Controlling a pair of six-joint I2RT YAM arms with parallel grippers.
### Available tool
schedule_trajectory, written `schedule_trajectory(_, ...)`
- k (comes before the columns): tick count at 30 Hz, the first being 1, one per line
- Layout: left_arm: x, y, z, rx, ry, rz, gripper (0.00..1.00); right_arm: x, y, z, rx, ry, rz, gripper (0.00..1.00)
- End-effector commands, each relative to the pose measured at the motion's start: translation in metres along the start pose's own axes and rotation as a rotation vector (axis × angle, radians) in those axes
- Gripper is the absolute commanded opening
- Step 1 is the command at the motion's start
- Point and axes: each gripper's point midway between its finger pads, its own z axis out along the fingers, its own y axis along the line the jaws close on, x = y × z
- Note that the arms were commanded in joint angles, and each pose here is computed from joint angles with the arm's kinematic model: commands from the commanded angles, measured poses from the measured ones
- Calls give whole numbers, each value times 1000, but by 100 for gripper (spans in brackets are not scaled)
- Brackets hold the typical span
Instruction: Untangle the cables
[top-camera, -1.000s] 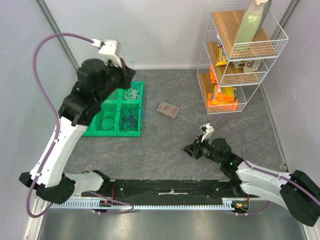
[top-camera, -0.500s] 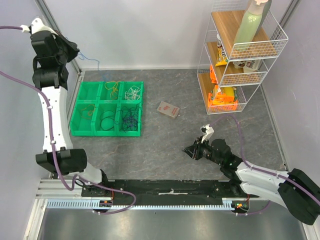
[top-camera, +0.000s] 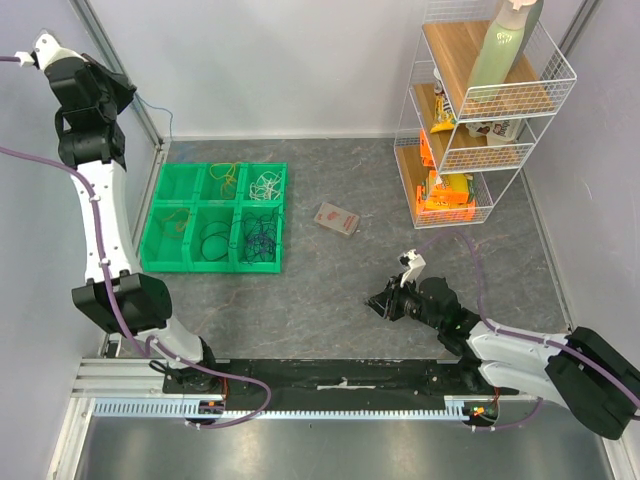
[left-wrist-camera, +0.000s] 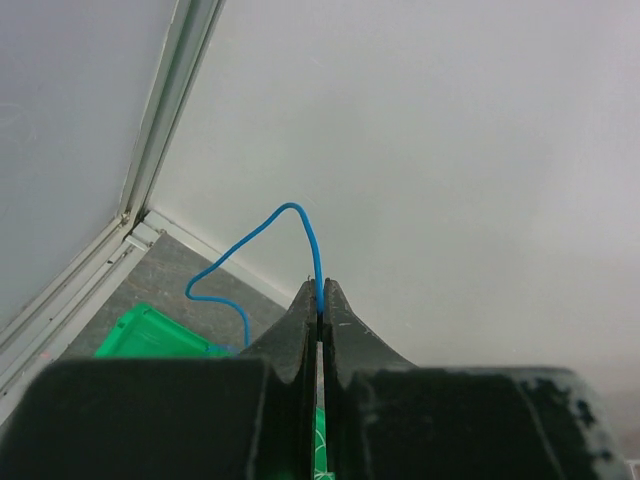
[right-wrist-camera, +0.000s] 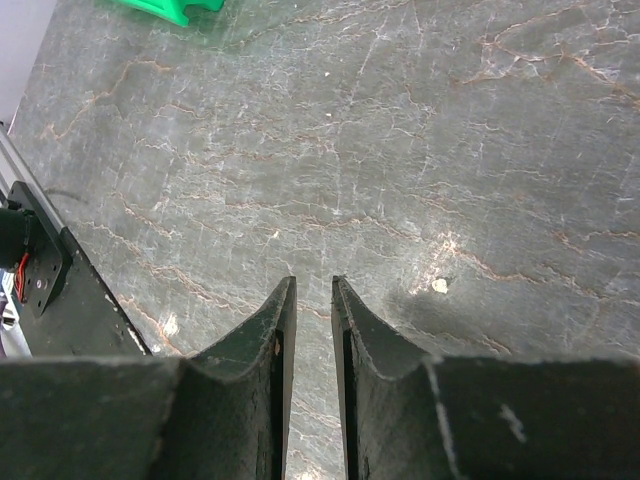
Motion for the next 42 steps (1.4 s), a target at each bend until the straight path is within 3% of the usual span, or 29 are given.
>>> schedule_trajectory(1,-7,6,11,-15,-65,-23,2,-16,7,3,-23,-52,-23,28)
schedule_trajectory(26,37,62,33,-166,-67,-8,2,-16,6,3,-23,-54,-20,28)
schedule_trajectory(32,85,87,44,-235,41,-70,2,-15,5,3,-21,-54,-19,28)
schedule_trajectory(42,196,141,68,-346,283,-150,2,-16,6,1,-27,-64,-19,29)
